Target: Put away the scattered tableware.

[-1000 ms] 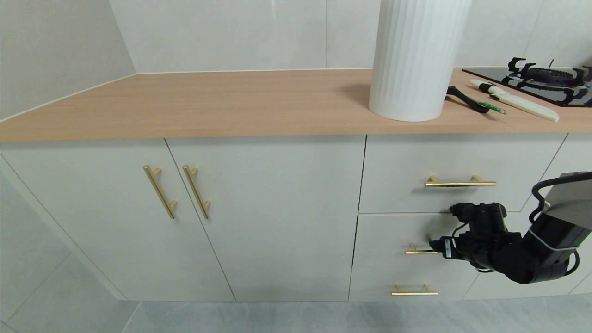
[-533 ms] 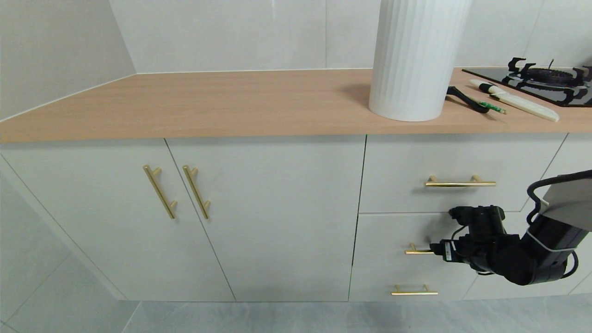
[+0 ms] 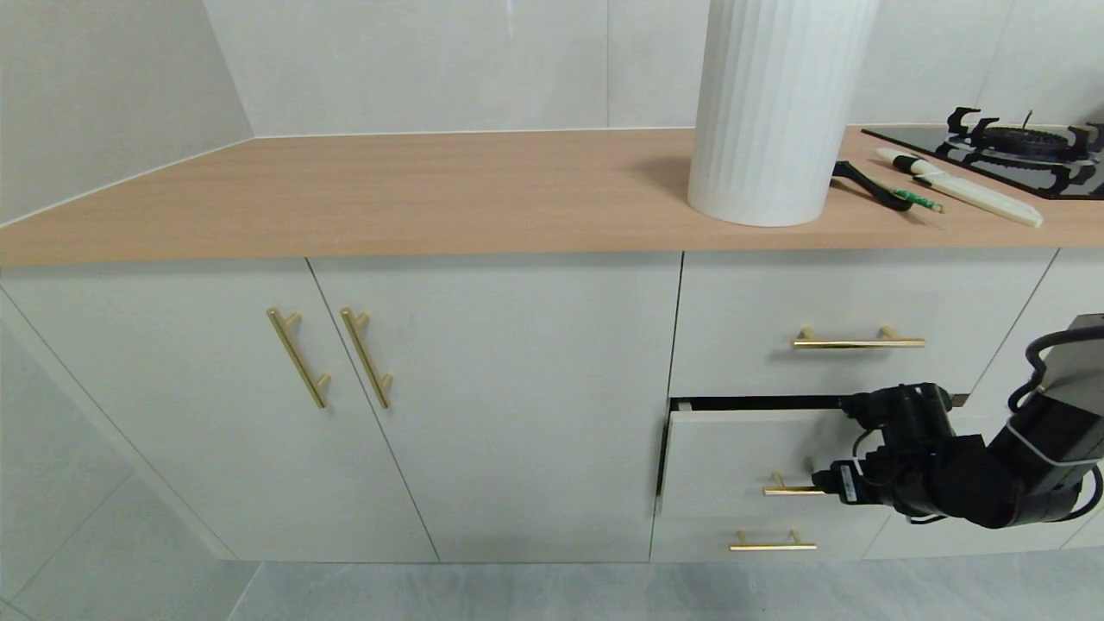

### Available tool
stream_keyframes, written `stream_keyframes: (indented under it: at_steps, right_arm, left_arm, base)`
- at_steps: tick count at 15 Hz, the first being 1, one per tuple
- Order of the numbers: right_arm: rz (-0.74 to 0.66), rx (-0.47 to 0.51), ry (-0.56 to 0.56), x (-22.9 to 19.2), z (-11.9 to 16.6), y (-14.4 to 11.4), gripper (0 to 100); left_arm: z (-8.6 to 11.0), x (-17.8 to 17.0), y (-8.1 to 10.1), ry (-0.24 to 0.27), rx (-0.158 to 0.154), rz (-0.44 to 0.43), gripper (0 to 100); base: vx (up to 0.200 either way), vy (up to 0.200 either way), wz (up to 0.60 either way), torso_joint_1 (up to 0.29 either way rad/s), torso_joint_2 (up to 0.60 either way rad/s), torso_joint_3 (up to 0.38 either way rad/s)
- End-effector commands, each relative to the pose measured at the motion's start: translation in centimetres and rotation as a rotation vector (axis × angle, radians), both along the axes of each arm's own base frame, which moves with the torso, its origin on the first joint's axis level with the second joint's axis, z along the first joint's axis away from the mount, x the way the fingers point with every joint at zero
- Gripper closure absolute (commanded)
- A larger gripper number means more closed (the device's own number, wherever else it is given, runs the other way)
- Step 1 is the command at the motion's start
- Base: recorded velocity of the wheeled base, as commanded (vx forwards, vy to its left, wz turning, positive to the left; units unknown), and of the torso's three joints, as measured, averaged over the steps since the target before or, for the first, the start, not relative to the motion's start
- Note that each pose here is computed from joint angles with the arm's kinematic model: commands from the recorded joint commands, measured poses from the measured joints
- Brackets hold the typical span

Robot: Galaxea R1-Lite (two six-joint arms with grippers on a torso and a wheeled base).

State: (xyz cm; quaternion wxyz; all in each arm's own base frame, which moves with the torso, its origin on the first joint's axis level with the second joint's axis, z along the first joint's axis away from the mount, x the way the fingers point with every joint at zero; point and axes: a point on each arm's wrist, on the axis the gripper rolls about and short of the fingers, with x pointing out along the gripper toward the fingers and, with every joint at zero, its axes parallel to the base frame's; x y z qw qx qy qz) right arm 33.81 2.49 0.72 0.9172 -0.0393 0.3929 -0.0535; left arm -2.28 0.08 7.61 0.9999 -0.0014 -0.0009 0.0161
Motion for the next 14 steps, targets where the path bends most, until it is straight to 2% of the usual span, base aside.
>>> stream_keyframes:
  at_steps: [1,4,5,7,9,10,11,14]
  right_arm:
    - [0.074,0.007,0.025,-2.3,4.2,0.0,0]
    - [0.174,0.029,0.055,-6.6,10.4,-0.1,0]
    - [0.184,0.040,0.024,-7.7,12.8,-0.1,0]
    - [0.192,0.057,-0.043,-8.7,15.1,-0.1,0]
    - [0.172,0.083,-0.097,-8.3,15.9,-0.1,0]
    - [0.146,0.124,-0.135,-7.4,15.6,0.2,0]
    - [0.145,0.125,-0.138,-7.3,15.5,0.2,0]
    - [0.144,0.138,-0.157,-5.0,12.2,1.0,0]
  left_arm:
    - [0.0,0.0,0.0,0.000,0.000,0.000,0]
    - [0.0,0.0,0.0,0.000,0.000,0.002,0]
    - [0.0,0.0,0.0,0.000,0.000,0.000,0]
    - [0.0,0.0,0.0,0.000,0.000,0.000,0]
    - [0.0,0.0,0.0,0.000,0.000,0.000,0]
    - [0.0,0.0,0.0,0.000,0.000,0.002,0]
    - [0.0,0.0,0.0,0.000,0.000,0.000,0]
    - [0.0,0.0,0.0,0.000,0.000,0.002,0]
  base:
    - [0.000,0.000,0.00,0.000,0.00,0.000]
    - [0.000,0.000,0.00,0.000,0.00,0.000]
    - [0.000,0.000,0.00,0.000,0.00,0.000]
    - [0.000,0.000,0.00,0.000,0.00,0.000]
    - [0.000,0.000,0.00,0.000,0.00,0.000]
    - [0.000,0.000,0.00,0.000,0.00,0.000]
    - [0.000,0.000,0.00,0.000,0.00,0.000]
    - [0.000,0.000,0.00,0.000,0.00,0.000]
